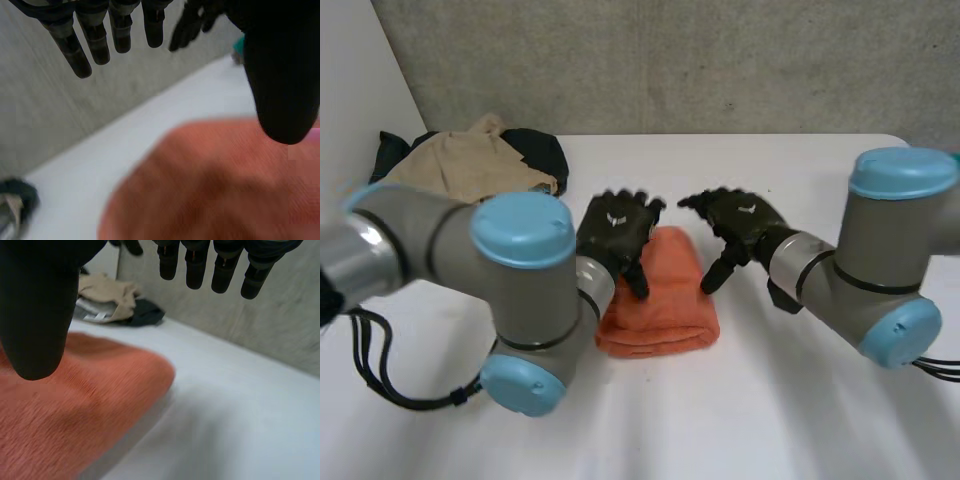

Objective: Fold the laundry.

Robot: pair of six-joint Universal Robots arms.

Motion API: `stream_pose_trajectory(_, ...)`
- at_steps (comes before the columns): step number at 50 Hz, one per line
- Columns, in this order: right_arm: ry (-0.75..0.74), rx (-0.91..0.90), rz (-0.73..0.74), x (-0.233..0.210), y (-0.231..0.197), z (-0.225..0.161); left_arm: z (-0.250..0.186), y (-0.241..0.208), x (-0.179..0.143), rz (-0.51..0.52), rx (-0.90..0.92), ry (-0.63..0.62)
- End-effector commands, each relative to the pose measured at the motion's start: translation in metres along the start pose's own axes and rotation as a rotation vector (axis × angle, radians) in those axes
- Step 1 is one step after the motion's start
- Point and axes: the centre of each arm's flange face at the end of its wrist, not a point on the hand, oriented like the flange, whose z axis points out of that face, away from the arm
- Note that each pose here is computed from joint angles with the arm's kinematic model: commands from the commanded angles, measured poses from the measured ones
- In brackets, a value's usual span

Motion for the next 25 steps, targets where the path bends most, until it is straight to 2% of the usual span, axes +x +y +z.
stream_pose_trajectory(1,-0.098,-0.107,-0.005,-0.006,0.03,0.021,0.0,0.037,-0.009,0.043,-0.153,-0.103)
stream_pose_trajectory(8,-0.098,-0.159,-0.079,-0.003,0.051,0.032,-0.007,0.058,-0.024,0.078,-0.267,-0.115)
stream_pose_trajectory(14,0.016,-0.175,-0.271,0.009,0.043,0.03,-0.009,0.052,-0.021,0.077,-0.249,-0.086)
stream_pose_trajectory(18,0.079,-0.129,-0.398,0.011,0.016,0.021,-0.01,0.018,-0.022,0.061,-0.146,-0.032)
stream_pose_trajectory(22,0.066,-0.061,-0.435,-0.01,0.001,0.012,-0.015,-0.021,-0.03,0.049,-0.03,0.017)
stream_pose_trajectory(25,0.048,-0.037,-0.441,-0.023,0.006,0.003,-0.018,-0.047,-0.038,0.044,0.059,0.065)
